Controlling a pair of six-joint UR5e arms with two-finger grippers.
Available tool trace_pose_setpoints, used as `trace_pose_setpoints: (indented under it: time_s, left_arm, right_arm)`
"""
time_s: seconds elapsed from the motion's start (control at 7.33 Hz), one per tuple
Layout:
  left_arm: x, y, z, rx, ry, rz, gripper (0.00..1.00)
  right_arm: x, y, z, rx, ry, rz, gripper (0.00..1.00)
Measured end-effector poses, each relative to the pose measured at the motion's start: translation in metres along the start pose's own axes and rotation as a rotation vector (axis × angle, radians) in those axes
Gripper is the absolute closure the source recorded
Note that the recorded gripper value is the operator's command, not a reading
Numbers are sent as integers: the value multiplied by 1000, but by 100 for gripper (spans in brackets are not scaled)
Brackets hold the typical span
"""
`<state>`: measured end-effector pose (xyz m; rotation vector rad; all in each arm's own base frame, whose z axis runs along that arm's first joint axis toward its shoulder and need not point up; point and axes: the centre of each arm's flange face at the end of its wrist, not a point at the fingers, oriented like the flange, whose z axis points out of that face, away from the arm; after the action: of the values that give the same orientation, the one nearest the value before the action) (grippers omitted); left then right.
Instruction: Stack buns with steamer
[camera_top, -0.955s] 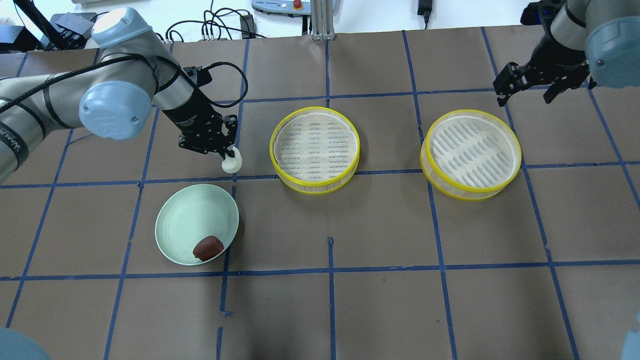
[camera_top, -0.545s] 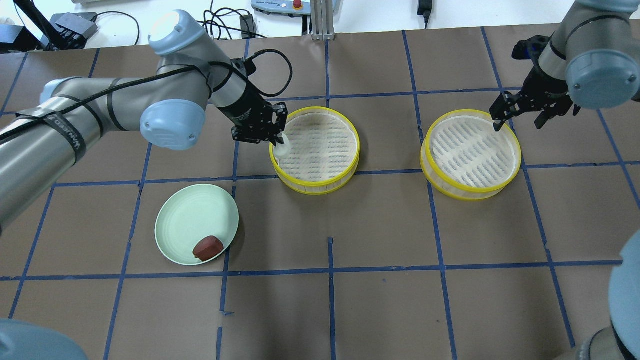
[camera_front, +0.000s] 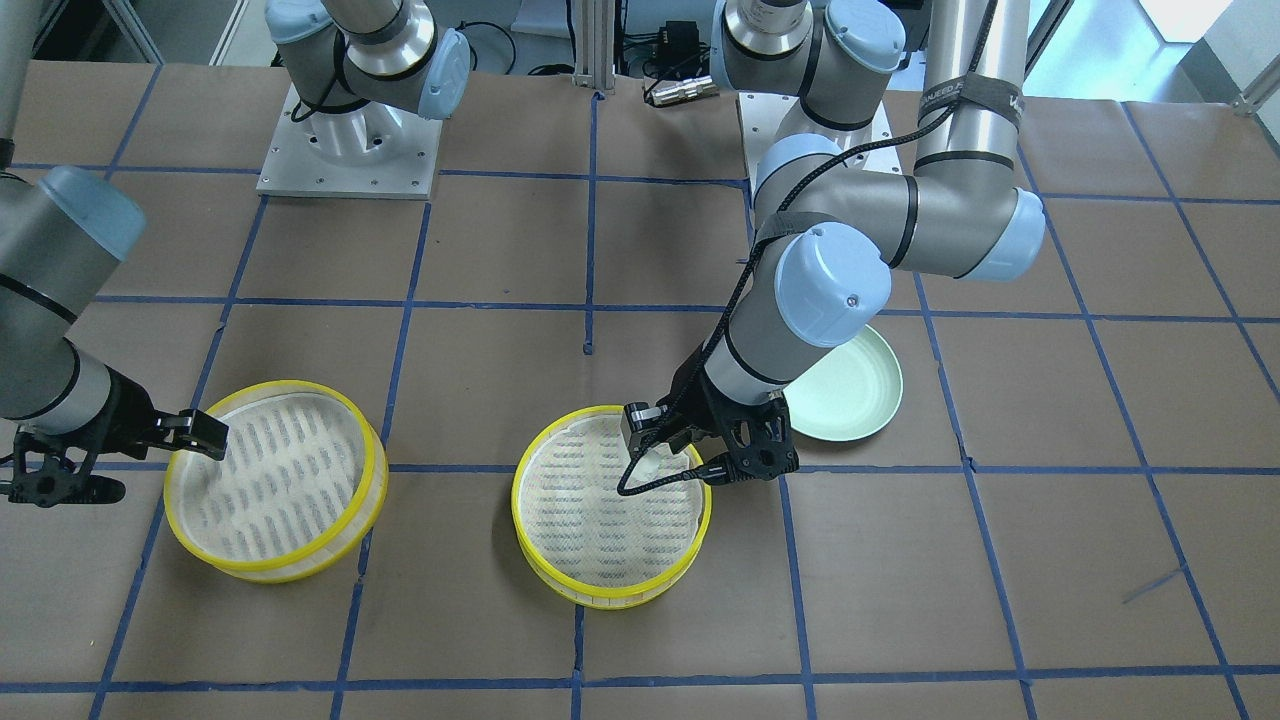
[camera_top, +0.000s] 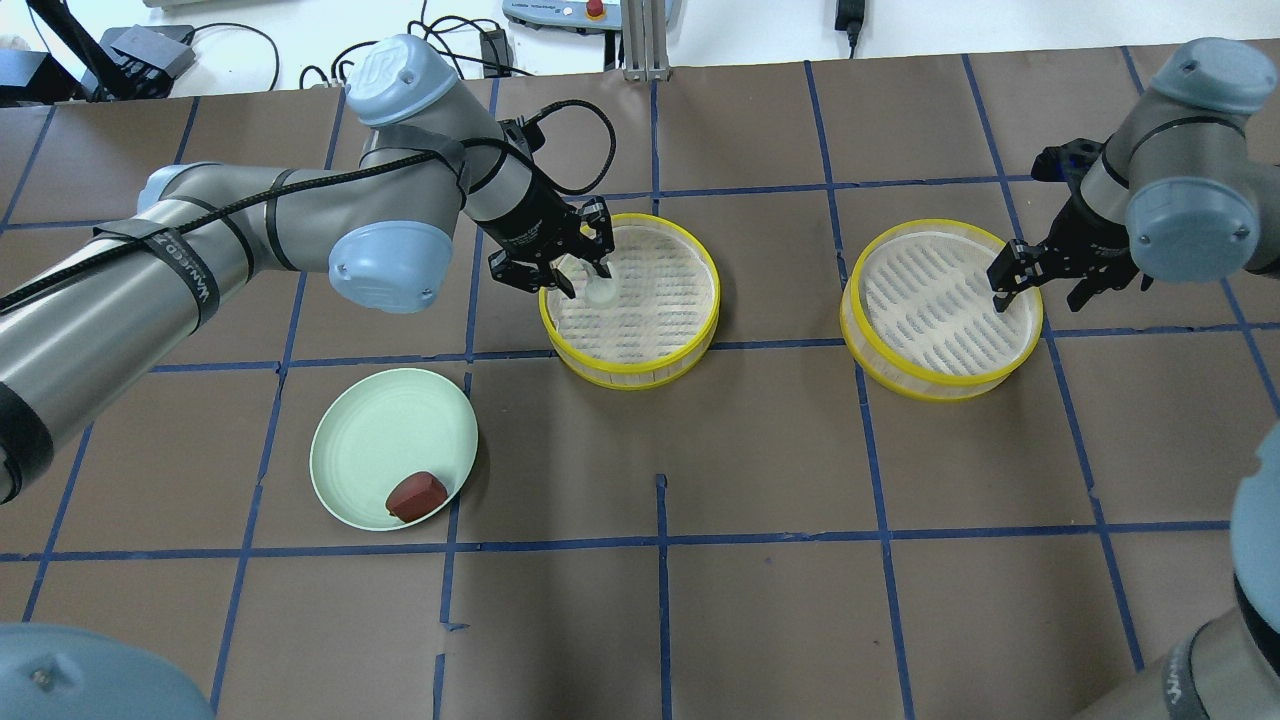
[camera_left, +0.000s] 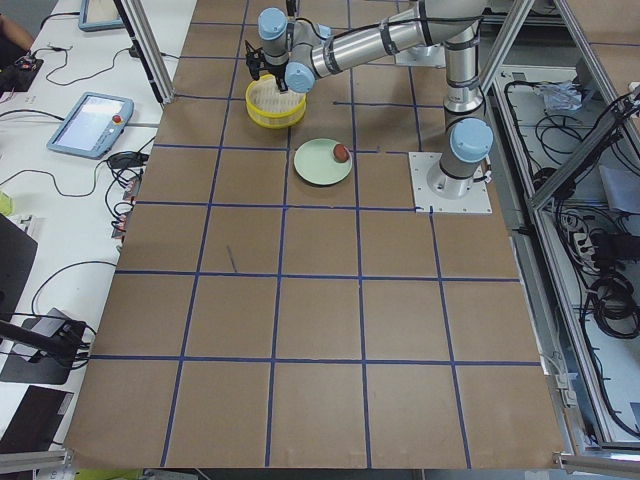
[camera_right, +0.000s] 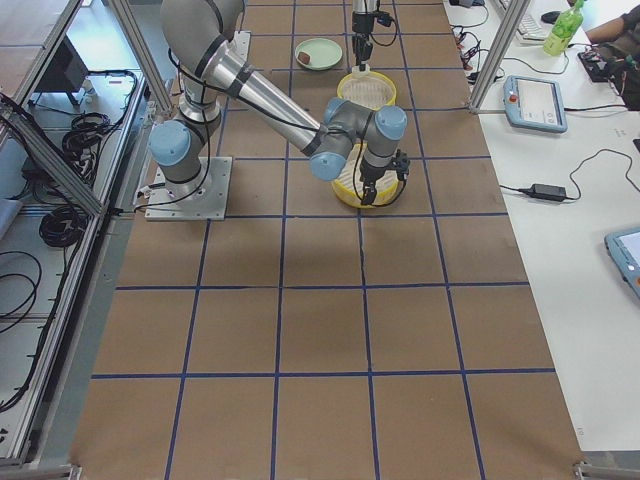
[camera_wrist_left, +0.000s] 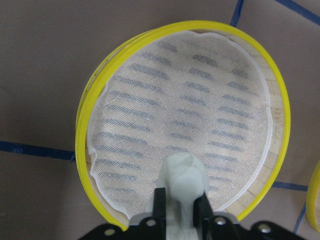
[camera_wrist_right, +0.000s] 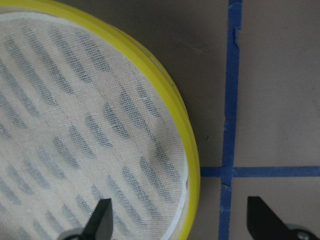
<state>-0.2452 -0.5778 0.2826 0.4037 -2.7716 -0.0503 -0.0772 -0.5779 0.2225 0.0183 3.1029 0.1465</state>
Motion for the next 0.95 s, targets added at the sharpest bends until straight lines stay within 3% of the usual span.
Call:
trace_pose_setpoints:
  time_s: [0.55, 0.82, 0.95]
  left_arm:
    - [1, 0, -2, 3, 4, 8, 8]
    - [-2, -1, -13, 13, -10, 38, 7]
    - [-19, 1, -23, -3, -69, 61, 11]
  right_arm:
    - [8, -8, 16, 25, 16, 0, 97]
    - [7, -19, -15, 81, 31, -13, 97]
    - [-3, -21, -38, 112, 34, -26, 97]
